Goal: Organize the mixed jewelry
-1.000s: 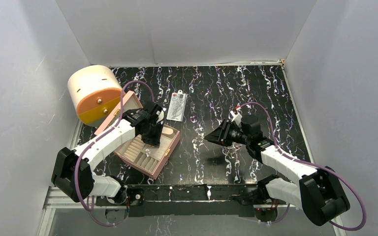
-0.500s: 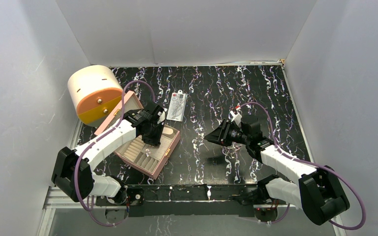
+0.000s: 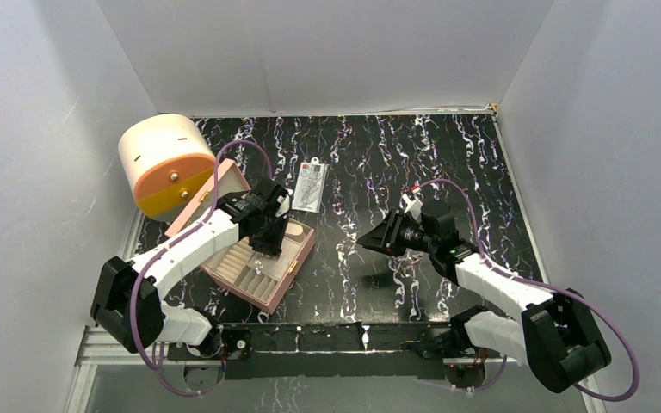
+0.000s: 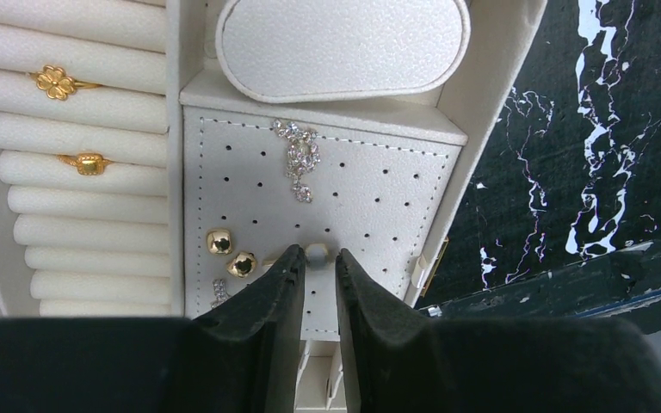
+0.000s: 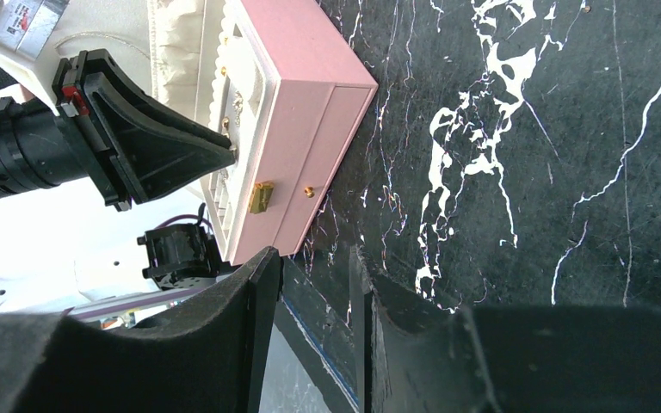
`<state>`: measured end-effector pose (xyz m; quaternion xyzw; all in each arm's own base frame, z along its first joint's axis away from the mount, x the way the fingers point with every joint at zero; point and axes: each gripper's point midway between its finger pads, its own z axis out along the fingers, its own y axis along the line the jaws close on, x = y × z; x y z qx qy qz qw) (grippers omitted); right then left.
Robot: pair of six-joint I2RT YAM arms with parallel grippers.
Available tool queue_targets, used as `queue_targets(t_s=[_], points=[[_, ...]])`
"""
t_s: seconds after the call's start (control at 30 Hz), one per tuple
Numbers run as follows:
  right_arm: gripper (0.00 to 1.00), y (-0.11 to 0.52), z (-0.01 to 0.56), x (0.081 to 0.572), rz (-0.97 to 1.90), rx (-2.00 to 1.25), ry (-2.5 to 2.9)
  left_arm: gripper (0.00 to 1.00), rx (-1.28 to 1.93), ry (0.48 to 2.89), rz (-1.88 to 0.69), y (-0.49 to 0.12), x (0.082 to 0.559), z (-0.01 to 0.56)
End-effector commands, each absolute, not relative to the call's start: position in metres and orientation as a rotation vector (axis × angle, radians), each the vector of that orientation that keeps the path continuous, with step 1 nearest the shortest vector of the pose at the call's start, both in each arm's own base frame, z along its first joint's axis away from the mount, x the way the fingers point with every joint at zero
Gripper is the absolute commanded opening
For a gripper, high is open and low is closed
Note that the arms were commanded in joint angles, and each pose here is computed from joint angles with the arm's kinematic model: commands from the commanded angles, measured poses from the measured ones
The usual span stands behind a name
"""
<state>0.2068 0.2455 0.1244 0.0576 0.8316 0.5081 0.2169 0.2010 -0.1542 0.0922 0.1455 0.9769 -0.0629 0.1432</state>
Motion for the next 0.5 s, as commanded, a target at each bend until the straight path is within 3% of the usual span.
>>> queue_targets(t_s=[0.0,0.47], points=[[0.45,0.248,0.133,0.21,1.429,0.122,2.249,0.2,0.408,2.819,-0.092,-0.143,0.204,0.095],[0.45,0.248,0.134,0.21,1.43,0.119,2.243,0.23,0.39,2.767,-0.144,-0.151,0.211,0.111]])
